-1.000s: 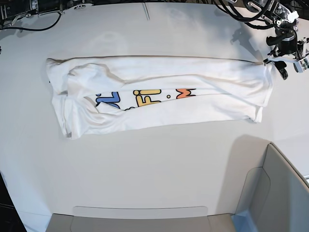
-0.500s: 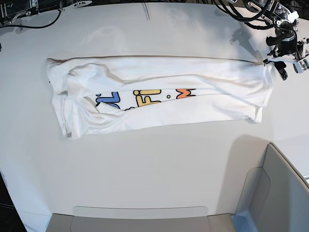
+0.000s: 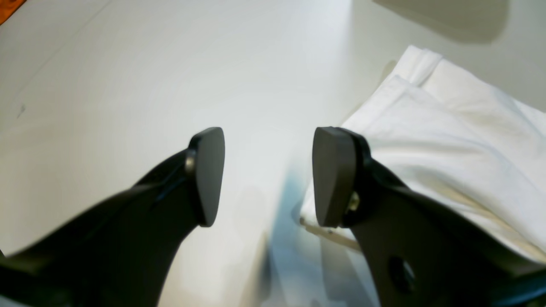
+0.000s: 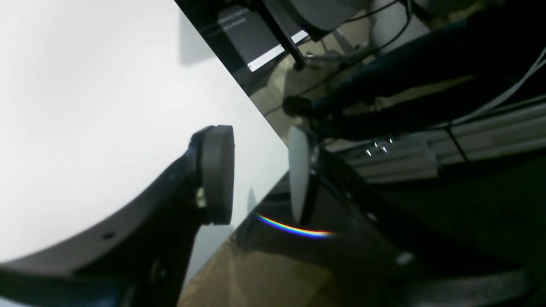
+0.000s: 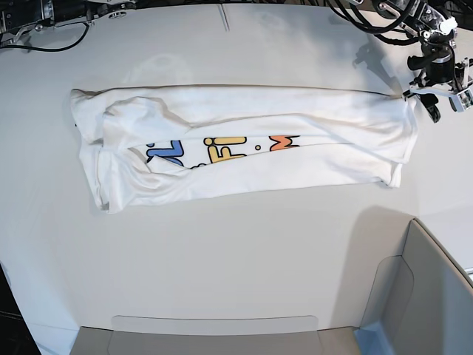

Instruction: Layout the t-shirt on the table in an organized manner, then fold the t-shirt properly

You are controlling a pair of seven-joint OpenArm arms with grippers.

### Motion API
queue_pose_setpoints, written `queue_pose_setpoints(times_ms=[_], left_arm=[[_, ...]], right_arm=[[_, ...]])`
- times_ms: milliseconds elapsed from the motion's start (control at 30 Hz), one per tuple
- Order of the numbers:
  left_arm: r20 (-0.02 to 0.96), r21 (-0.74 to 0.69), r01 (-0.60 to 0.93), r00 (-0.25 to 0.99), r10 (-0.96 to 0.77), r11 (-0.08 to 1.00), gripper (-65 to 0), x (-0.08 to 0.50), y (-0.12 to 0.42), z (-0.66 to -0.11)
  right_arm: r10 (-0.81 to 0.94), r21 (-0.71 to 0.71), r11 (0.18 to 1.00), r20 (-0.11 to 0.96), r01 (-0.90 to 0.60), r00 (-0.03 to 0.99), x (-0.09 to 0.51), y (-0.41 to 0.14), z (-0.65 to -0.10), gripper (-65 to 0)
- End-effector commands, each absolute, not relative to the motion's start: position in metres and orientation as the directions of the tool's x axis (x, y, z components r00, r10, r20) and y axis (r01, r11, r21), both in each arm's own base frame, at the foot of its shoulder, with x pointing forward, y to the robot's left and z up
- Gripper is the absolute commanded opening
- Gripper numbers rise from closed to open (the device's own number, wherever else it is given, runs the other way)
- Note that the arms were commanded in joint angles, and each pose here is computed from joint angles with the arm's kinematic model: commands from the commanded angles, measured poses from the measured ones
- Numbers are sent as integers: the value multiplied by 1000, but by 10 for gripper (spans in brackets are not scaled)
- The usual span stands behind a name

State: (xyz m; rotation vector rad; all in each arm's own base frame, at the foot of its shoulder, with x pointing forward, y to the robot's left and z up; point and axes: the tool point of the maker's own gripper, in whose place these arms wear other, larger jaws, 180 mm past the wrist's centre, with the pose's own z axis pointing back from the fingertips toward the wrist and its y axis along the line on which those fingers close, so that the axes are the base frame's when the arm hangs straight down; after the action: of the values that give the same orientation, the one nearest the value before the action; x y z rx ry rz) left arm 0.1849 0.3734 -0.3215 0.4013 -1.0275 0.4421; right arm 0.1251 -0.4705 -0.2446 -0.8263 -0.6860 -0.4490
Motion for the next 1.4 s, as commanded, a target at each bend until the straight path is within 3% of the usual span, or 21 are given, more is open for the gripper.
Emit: queue_pose_setpoints(times_ms=[0,100,233,500,700,1367], left_arm=[[905,120,-528,406,126,841,-332,190,377,-305],[904,121,-530,407,126,840,-332,189,377,-306],[905,121,-529,406,125,840,-332,190,377,-305],[905,121,-529,406,125,840,-332,190,377,-305],[905,121,-529,406,125,840,-332,190,377,-305],[906,122,-529,406,124,840,-332,190,377,-305]], right_arm=[[-61,-531,593,720,605,691,128,-473,-231,-461],[-64,-536,591,714,603,698,126,-474,-232,-508],[-64,-531,591,719,607,692,128,-474,-231,-650],[-69,-508,602,735,615,675,134,-469,-233,-650],[-24,-479,580,798,658,602,155,-470,-211,-650],[3,-528,543,779,653,627,145,-477,-199,-650]])
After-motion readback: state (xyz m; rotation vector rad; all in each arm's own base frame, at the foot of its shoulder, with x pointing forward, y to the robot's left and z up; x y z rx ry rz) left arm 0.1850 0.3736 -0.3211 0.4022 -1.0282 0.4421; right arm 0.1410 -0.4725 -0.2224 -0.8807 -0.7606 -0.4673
